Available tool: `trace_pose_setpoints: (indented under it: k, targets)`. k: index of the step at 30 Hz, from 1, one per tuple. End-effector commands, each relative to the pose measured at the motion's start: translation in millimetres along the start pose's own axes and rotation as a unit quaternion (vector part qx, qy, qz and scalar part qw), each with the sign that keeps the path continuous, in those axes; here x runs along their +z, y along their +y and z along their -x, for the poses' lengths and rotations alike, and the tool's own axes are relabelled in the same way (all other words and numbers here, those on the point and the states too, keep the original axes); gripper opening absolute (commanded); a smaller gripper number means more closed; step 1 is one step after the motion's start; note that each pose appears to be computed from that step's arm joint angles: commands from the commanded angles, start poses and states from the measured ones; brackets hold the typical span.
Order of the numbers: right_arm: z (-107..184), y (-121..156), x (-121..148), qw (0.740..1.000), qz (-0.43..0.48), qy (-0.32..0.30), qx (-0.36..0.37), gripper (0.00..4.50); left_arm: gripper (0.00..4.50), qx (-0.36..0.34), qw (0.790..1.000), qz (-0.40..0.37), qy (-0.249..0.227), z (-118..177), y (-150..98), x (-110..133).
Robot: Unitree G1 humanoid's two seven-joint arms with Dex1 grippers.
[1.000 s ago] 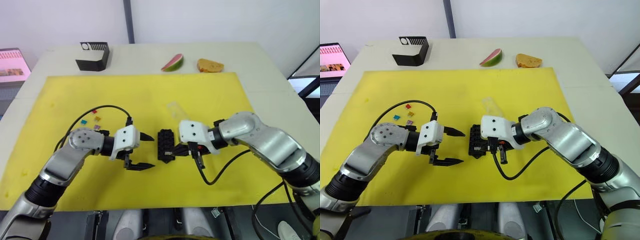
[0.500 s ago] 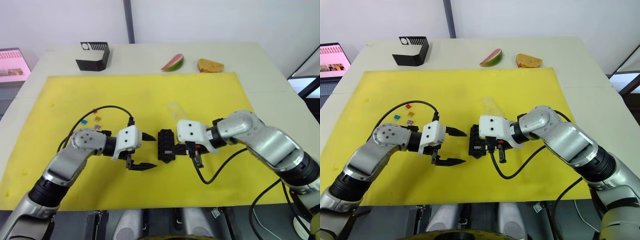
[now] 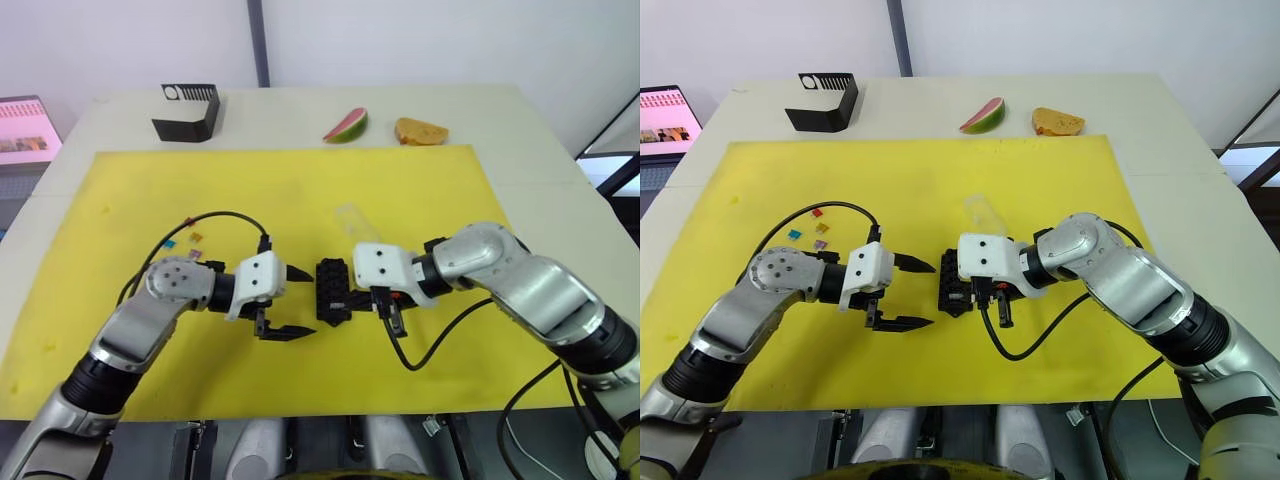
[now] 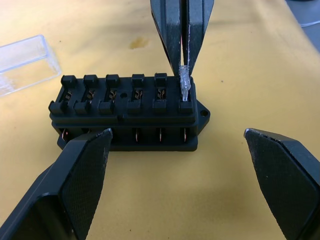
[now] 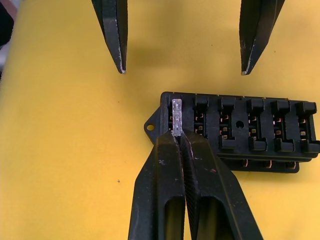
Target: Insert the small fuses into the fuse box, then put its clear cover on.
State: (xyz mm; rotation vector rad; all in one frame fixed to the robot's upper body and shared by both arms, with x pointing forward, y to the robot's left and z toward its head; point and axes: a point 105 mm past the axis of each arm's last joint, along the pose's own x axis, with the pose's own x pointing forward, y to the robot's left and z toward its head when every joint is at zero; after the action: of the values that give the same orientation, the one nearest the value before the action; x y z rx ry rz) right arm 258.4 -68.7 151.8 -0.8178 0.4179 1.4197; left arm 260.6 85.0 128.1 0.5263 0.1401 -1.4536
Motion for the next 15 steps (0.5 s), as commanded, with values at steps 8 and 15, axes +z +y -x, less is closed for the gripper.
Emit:
trace_pose_setpoints:
  k: [8, 15]
  targets:
    - [0.3, 1.7, 6.9, 0.999, 0.044, 0.019, 0.0, 0.0, 4.45, -0.01, 1.0, -0.026, -0.005, -2.3, -5.1, 6.9]
    - [0.7, 0.2, 6.8, 0.999, 0.039, 0.027, 0.001, 0.0, 4.45, -0.007, 1.0, -0.029, -0.003, -3.3, -3.7, 6.1]
